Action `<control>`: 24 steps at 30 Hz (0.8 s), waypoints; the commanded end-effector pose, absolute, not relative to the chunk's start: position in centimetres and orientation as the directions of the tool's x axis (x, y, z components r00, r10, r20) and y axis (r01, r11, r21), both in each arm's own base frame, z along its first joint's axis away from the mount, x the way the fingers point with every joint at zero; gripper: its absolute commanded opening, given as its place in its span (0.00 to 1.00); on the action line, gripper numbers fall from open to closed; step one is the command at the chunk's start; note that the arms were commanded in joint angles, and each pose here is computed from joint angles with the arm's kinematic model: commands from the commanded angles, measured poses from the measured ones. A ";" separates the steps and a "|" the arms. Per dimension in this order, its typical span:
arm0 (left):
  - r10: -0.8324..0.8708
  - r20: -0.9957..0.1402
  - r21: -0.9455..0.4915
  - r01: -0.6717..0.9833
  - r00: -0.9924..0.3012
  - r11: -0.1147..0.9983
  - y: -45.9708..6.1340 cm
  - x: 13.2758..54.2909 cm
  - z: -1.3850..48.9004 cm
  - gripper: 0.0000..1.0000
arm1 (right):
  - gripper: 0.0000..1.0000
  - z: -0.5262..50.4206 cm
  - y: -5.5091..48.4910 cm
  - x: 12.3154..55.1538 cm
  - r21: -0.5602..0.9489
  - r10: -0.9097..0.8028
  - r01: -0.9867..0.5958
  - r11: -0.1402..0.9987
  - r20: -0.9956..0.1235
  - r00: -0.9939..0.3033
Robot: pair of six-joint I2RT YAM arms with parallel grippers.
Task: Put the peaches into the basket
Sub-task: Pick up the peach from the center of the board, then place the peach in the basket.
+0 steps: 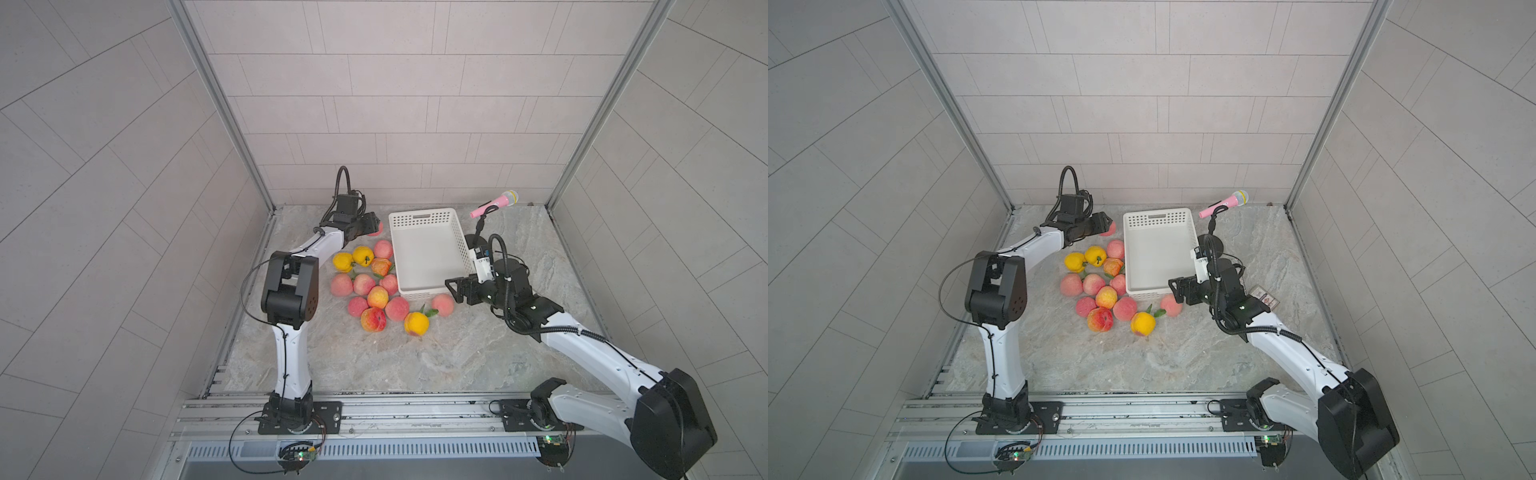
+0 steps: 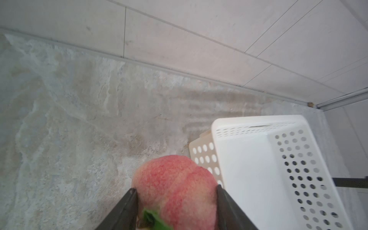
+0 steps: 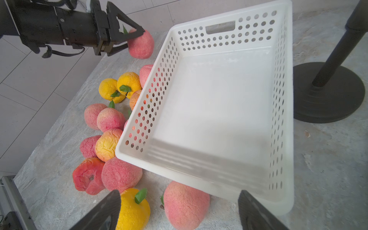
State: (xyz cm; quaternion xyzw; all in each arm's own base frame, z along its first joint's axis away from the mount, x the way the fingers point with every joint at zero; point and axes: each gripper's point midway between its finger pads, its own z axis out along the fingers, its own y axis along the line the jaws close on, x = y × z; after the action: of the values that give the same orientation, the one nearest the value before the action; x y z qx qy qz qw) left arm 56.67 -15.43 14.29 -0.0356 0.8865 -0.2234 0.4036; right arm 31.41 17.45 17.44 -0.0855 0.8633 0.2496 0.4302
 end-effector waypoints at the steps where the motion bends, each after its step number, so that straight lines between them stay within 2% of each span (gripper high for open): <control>1: -0.263 -0.734 -0.473 0.193 -0.626 0.860 -17.2 56.4 17.7 0.54 | 0.93 17.4 17.5 31.4 0.353 0.068 -0.361 0.863 -0.790 -0.609; 5: -0.252 -0.742 -0.493 0.252 -0.621 0.833 -19.6 56.0 18.6 0.54 | 0.93 17.3 17.4 31.4 0.354 0.069 -0.360 0.863 -0.790 -0.610; 15: -0.134 -0.758 -0.411 0.308 -0.638 0.858 -24.1 55.6 17.2 0.54 | 0.93 17.2 17.4 31.3 0.356 0.072 -0.357 0.864 -0.788 -0.611; 24: 0.061 -0.750 -0.198 0.312 -0.658 0.929 -26.4 55.9 13.8 0.54 | 0.93 17.0 17.4 31.4 0.359 0.074 -0.354 0.863 -0.785 -0.615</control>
State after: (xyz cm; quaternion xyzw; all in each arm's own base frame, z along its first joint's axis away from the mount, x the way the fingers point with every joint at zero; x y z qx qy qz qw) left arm 56.06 -26.24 15.47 0.0770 0.8833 -0.2095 0.4123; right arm 31.45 17.43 17.40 -0.0847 0.8627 0.2492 0.4318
